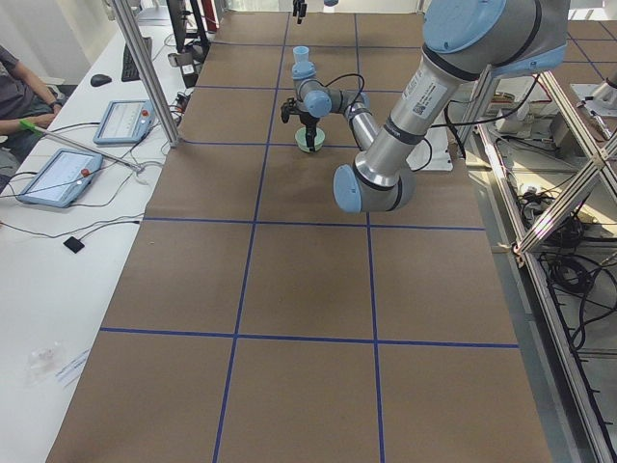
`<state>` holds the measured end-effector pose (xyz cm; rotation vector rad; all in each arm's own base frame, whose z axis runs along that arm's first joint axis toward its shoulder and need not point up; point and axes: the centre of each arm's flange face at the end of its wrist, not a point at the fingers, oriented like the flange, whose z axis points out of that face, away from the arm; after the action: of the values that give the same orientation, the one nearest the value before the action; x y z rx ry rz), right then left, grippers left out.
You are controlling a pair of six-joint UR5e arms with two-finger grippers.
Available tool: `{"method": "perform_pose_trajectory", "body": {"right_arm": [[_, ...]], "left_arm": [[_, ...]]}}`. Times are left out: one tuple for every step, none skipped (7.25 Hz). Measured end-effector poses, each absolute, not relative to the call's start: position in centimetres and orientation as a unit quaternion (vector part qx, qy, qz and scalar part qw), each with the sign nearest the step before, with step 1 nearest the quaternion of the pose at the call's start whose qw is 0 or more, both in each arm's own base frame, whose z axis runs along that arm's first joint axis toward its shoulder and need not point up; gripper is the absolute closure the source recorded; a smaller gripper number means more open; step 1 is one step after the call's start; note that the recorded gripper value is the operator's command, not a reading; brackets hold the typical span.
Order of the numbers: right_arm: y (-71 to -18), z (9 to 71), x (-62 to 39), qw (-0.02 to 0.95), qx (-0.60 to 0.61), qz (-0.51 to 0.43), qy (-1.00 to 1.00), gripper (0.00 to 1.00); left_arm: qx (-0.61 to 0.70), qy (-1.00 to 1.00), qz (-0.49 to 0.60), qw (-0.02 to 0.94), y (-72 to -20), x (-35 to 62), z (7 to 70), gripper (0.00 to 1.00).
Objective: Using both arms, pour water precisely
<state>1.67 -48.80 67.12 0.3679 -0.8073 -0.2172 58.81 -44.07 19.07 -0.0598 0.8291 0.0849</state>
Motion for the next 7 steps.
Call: {"method": "perform_pose_trajectory", "body": {"right_arm": [[-49.5,65.6,2.3,0.900,0.172,-0.111,-0.386,0.01],[-49.7,64.9,2.6,0.901,0.169,-0.113,-0.384,0.01],[-49.8,64.6,2.7,0.901,0.169,-0.114,-0.383,0.01],[-49.8,64.5,2.8,0.901,0.169,-0.114,-0.383,0.01],[-49.8,64.5,2.8,0.901,0.169,-0.114,-0.384,0.01],[-49.8,64.4,2.8,0.900,0.169,-0.114,-0.385,0.01],[-49.8,64.4,2.8,0.900,0.169,-0.114,-0.386,0.01]], "left_arm": [[-0.030,0.404,0.037,0.914,-44.3,59.2,19.4,0.22],[-0.032,0.409,0.027,0.912,-44.6,59.9,19.8,0.39],[-0.034,0.415,0.017,0.909,-44.9,60.5,20.2,0.72],[-0.035,0.420,0.010,0.907,-45.1,60.9,20.5,1.00],[-0.035,0.422,0.008,0.906,-45.1,61.0,20.6,1.00],[-0.034,0.424,0.008,0.905,-45.2,60.9,20.4,1.00],[-0.033,0.427,0.007,0.904,-45.3,60.7,20.2,1.00]]}}
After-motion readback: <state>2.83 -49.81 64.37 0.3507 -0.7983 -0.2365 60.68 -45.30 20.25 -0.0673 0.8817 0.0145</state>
